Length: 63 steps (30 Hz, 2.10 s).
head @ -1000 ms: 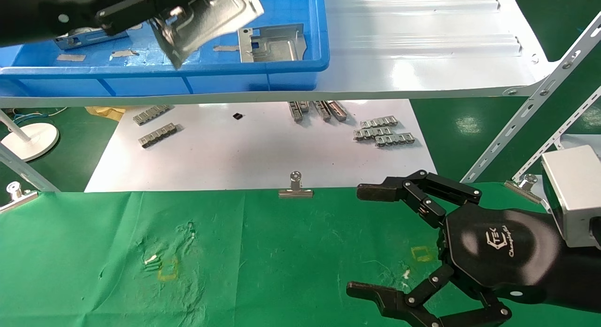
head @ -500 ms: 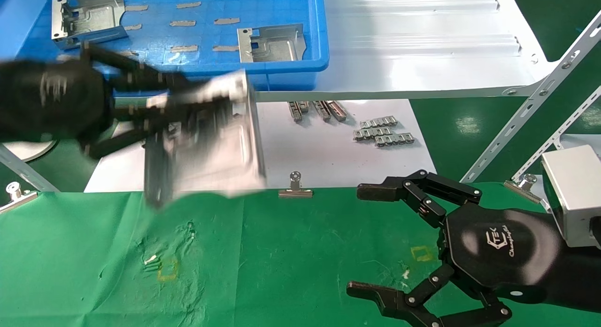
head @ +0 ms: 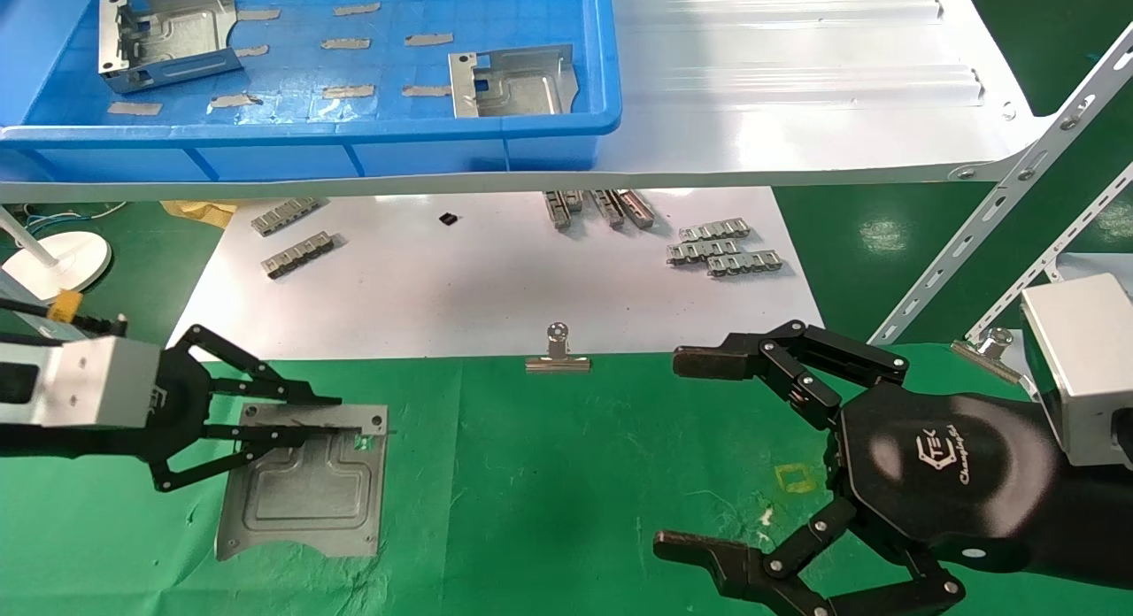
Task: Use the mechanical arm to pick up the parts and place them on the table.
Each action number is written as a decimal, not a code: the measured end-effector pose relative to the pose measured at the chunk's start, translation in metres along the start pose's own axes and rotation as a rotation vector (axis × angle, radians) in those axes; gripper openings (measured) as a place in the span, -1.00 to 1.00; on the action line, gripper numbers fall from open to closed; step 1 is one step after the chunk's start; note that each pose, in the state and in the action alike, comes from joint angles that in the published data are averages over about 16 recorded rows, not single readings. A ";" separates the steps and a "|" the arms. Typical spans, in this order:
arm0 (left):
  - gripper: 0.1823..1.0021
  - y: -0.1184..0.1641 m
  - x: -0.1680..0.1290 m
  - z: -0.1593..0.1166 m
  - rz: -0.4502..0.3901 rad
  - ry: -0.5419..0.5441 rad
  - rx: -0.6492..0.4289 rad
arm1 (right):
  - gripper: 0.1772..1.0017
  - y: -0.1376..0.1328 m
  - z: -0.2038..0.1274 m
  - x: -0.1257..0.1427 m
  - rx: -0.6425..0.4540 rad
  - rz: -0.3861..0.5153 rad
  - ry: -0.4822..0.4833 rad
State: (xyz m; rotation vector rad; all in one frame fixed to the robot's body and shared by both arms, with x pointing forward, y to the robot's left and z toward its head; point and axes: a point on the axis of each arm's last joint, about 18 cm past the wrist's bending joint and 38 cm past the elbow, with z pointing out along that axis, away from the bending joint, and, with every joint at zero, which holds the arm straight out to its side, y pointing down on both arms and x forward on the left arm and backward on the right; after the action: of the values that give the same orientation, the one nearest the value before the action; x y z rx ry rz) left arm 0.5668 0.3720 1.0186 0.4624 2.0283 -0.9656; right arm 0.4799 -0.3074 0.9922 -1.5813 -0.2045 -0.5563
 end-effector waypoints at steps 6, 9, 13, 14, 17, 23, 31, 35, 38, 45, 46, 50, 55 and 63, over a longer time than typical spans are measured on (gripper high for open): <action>-0.79 0.028 0.011 0.011 -0.010 0.040 -0.060 | 1.00 0.000 0.000 0.000 0.000 0.000 0.000; -0.79 0.040 0.015 0.016 -0.011 0.052 -0.078 | 1.00 0.000 0.000 0.000 0.000 0.000 0.000; -0.79 0.054 0.022 0.022 -0.006 0.066 -0.099 | 1.00 0.000 0.000 0.000 0.000 0.000 0.000; -0.79 0.057 0.023 0.023 -0.004 0.069 -0.105 | 1.00 0.000 0.000 0.000 0.000 0.000 0.000; -0.78 0.067 0.027 0.027 0.006 0.069 -0.119 | 1.00 0.000 0.000 0.000 0.000 0.000 0.000; -0.76 0.085 0.029 0.033 0.032 0.053 -0.153 | 1.00 0.000 0.000 0.000 0.000 0.000 0.000; -0.64 0.098 0.026 0.033 0.009 -0.013 -0.169 | 1.00 0.000 0.000 0.000 0.000 0.000 0.000; -0.52 0.098 0.027 0.033 -0.057 -0.058 -0.132 | 1.00 0.000 0.000 0.000 0.000 0.000 0.000; -0.42 0.096 0.030 0.033 -0.127 -0.097 -0.082 | 1.00 0.000 0.000 0.000 0.000 0.000 0.000; -0.06 0.091 0.042 0.031 -0.323 -0.190 0.070 | 1.00 0.000 0.000 0.000 0.000 0.000 0.000; 0.00 0.091 0.044 0.031 -0.349 -0.201 0.090 | 1.00 0.000 0.000 0.000 0.000 0.000 0.000; 0.23 0.091 0.052 0.028 -0.428 -0.237 0.154 | 1.00 0.000 0.000 0.000 0.000 0.000 0.000; 0.50 0.091 0.059 0.026 -0.475 -0.258 0.195 | 1.00 0.000 0.000 0.000 0.000 0.000 0.000; 0.78 0.088 0.060 0.026 -0.483 -0.256 0.212 | 1.00 0.000 0.000 0.000 0.000 0.000 0.000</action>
State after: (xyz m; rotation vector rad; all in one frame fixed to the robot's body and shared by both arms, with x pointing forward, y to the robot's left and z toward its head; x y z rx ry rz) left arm 0.5987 0.4066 0.9192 -0.0542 1.8432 -1.4584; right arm 0.4799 -0.3074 0.9922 -1.5810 -0.2040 -0.5565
